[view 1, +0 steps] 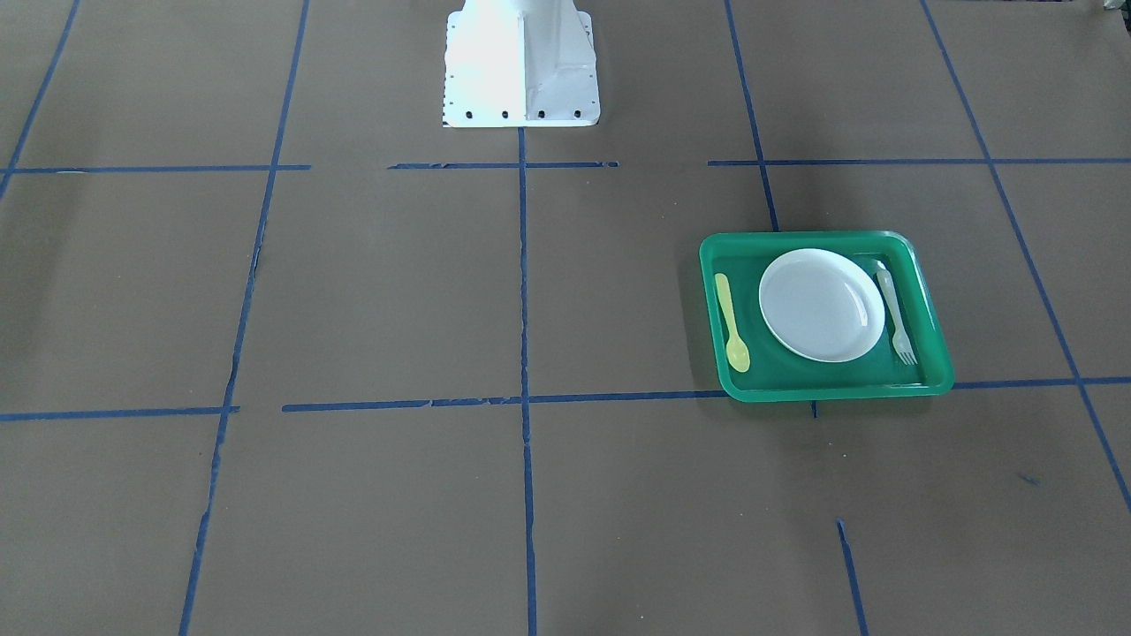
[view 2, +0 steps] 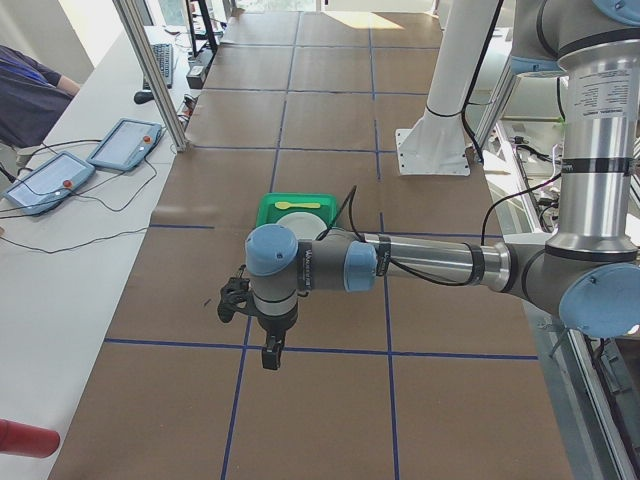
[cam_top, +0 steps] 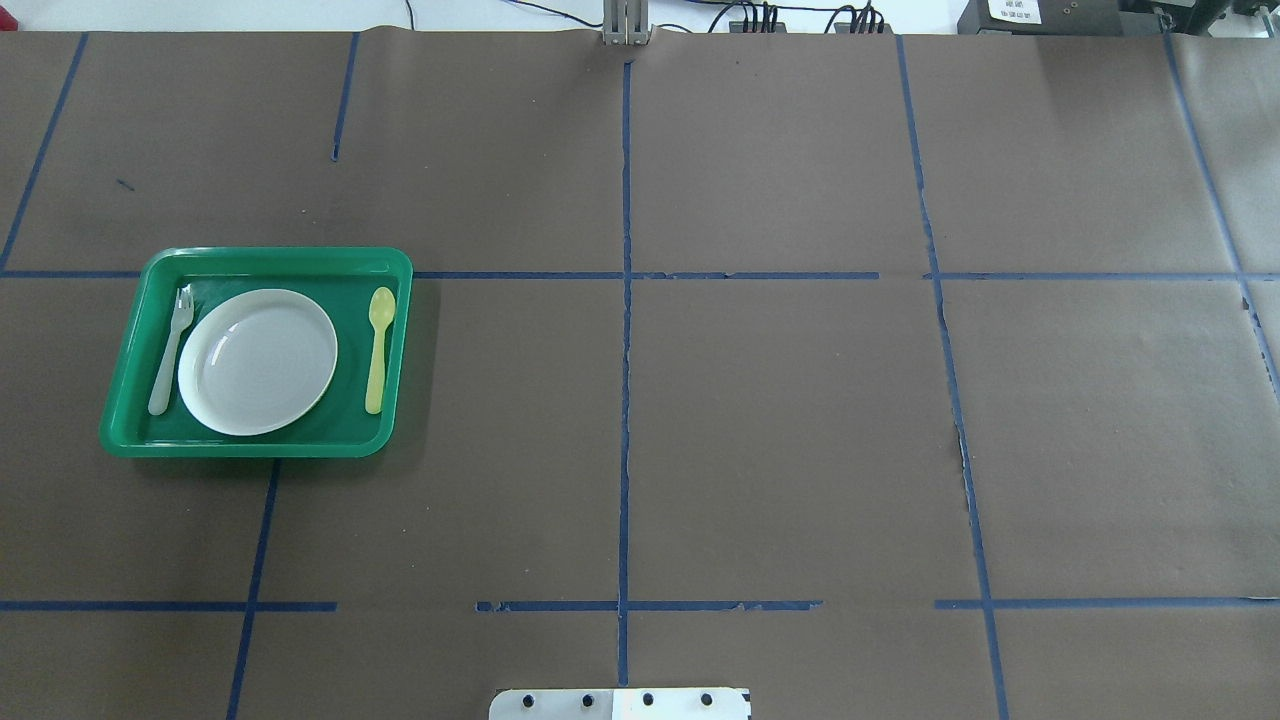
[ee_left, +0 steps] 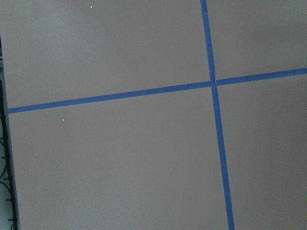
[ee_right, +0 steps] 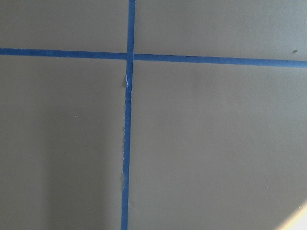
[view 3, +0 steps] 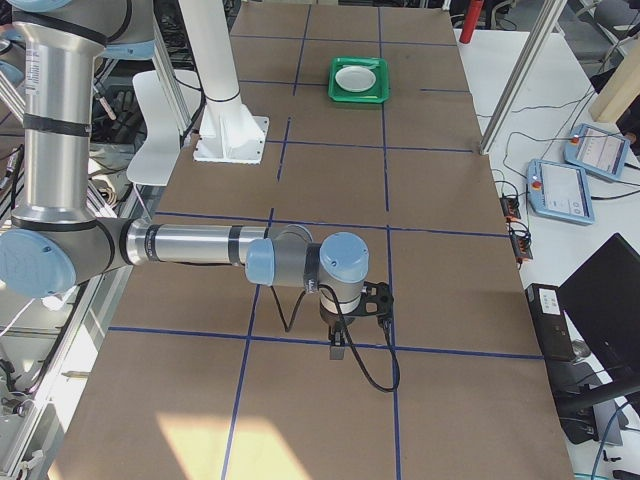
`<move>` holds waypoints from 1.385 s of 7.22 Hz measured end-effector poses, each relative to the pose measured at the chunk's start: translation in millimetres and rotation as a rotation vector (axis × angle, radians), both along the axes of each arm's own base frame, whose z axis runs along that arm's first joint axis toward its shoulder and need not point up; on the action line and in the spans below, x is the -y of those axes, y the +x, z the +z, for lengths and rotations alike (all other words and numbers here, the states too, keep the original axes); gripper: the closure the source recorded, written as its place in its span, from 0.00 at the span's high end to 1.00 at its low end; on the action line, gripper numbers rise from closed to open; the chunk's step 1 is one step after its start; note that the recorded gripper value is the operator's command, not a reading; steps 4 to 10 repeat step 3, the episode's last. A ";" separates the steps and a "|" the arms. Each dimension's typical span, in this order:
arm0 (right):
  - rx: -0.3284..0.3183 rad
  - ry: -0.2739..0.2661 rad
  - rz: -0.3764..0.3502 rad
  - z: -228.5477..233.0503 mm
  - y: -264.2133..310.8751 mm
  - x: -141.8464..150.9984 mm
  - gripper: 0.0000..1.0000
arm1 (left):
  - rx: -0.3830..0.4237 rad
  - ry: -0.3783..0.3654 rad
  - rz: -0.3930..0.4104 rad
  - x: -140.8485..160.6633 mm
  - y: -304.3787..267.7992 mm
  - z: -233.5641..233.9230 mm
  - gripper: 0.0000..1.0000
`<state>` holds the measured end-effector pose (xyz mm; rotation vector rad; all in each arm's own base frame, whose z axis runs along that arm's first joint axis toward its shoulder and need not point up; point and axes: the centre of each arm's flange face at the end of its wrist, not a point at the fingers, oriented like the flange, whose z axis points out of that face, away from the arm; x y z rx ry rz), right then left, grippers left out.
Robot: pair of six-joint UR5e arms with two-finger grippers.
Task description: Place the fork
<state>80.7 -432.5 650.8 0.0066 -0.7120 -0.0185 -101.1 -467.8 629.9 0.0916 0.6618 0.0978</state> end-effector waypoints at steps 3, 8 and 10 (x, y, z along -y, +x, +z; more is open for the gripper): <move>0.000 0.000 0.000 0.0 0.0 0.0 1.00 | 0.000 0.002 0.001 1.0 0.2 -0.6 1.00; 0.000 0.000 0.000 0.0 0.0 0.0 1.00 | 0.000 0.002 0.001 1.0 0.2 -0.6 1.00; 0.000 0.000 0.000 0.0 0.0 0.0 1.00 | 0.000 0.002 0.001 1.0 0.2 -0.6 1.00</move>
